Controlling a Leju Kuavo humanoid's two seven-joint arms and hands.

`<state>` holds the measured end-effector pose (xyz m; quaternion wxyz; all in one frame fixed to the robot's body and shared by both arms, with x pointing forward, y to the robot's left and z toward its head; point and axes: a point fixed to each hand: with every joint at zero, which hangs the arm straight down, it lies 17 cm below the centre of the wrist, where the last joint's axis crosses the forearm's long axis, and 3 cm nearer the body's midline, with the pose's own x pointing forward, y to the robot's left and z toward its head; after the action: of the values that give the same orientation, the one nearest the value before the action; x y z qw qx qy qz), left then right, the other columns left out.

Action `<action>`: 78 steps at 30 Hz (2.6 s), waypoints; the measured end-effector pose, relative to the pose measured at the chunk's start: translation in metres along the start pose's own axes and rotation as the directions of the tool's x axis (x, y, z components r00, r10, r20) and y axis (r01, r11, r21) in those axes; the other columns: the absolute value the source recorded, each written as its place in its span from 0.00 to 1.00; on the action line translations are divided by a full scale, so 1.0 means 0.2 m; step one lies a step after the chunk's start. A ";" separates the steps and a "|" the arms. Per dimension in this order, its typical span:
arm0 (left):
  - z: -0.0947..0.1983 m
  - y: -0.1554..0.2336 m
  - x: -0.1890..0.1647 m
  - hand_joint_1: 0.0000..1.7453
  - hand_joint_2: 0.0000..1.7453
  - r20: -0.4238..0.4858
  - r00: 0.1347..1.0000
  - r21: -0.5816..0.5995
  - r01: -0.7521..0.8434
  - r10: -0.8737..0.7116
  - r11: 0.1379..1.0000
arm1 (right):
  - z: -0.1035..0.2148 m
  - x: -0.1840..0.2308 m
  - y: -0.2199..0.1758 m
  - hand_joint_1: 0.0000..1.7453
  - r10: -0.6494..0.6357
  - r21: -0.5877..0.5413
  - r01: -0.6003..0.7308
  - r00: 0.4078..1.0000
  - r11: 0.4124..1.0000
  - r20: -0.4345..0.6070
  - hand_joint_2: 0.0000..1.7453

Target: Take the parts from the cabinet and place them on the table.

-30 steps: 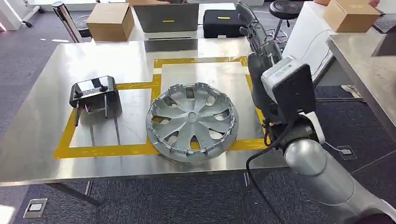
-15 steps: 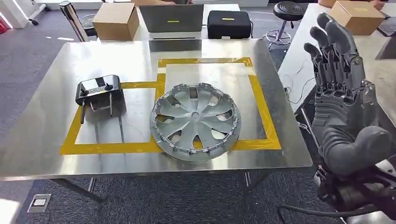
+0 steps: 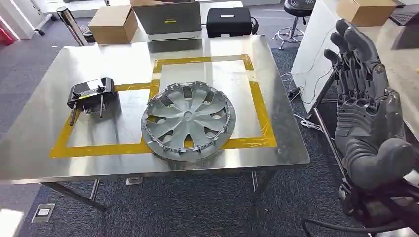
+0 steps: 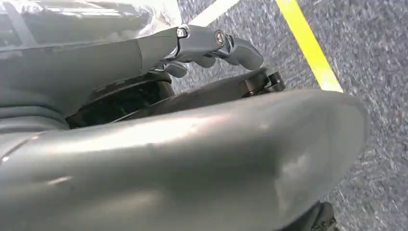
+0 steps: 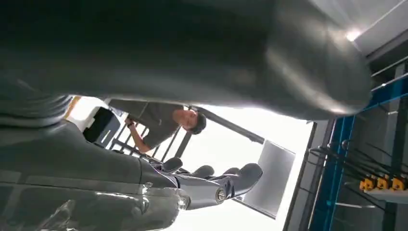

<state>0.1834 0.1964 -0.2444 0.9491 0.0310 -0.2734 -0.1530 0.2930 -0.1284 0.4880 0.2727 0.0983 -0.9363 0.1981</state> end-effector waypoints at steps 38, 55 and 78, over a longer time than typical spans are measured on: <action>0.01 0.01 -0.07 0.00 0.00 -0.038 0.999 0.012 -0.012 0.012 1.000 | 0.04 -0.04 -0.06 0.00 0.021 -0.028 -0.022 0.999 0.999 -0.043 0.00; 0.01 0.00 -0.06 0.00 0.00 -0.036 0.999 0.017 -0.025 0.026 1.000 | 0.04 -0.05 -0.07 0.00 0.038 -0.028 -0.039 0.998 0.999 -0.044 0.00; 0.01 0.00 -0.06 0.00 0.00 -0.047 0.998 0.023 -0.030 0.031 0.999 | 0.05 -0.06 -0.07 0.00 0.041 -0.021 -0.042 0.998 0.999 -0.057 0.00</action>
<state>0.1731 0.1993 -0.2489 0.9572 0.0411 -0.2528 -0.1348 0.3024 -0.1440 0.4787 0.2958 0.0702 -0.9322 0.1962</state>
